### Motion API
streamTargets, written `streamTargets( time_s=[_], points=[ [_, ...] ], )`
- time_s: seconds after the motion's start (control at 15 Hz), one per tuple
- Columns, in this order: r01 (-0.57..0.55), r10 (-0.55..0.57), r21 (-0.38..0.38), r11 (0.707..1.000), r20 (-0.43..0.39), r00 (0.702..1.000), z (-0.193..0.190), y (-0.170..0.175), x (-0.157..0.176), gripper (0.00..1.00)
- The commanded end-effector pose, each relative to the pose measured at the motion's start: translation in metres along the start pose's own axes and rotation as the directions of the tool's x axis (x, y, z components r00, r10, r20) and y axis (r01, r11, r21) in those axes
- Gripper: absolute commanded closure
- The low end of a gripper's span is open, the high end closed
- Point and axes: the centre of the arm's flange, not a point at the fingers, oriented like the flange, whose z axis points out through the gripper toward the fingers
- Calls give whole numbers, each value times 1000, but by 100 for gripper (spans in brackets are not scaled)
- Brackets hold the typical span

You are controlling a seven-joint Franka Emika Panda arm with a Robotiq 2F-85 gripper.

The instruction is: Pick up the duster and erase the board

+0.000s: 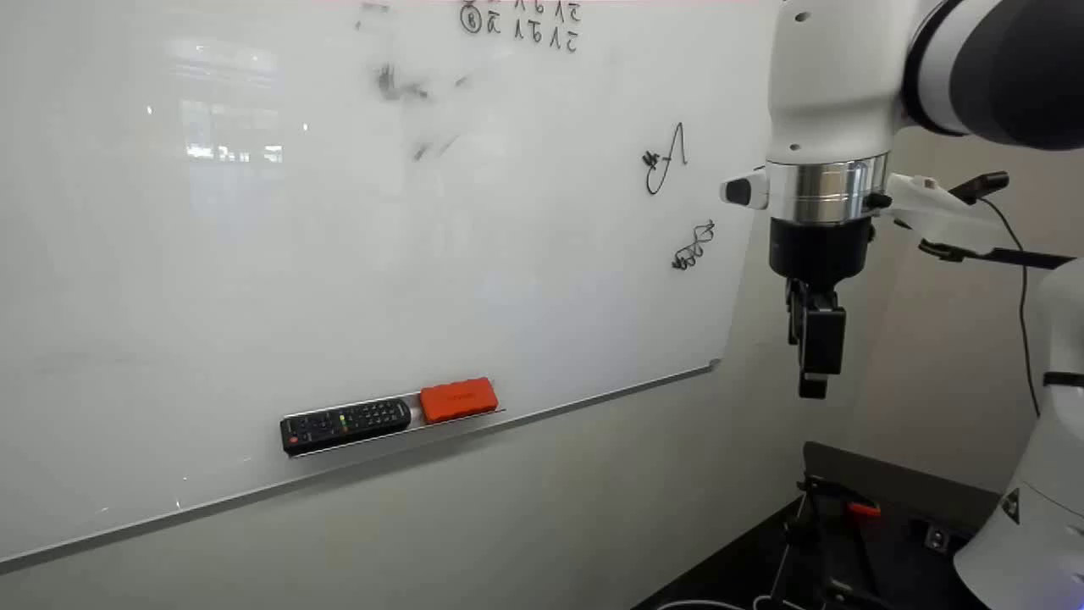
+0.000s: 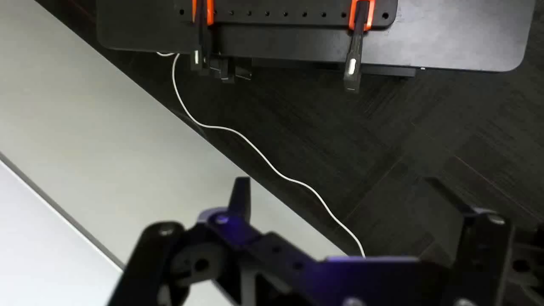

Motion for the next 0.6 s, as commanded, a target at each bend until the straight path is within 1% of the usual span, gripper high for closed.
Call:
streamTargets(
  time_s=[0.0, 0.4, 0.47, 0.53],
  points=[
    [0, 0, 0, 1000, 0, 1000, 0, 0, 0, 0],
    [0, 0, 0, 1000, 0, 1000, 0, 0, 0, 0],
    [7, -7, -10, 1000, -13, 1000, -2, 2, 4, 0],
    [15, -16, -37, 999, -32, 999, -5, 5, 10, 0]
  ],
)
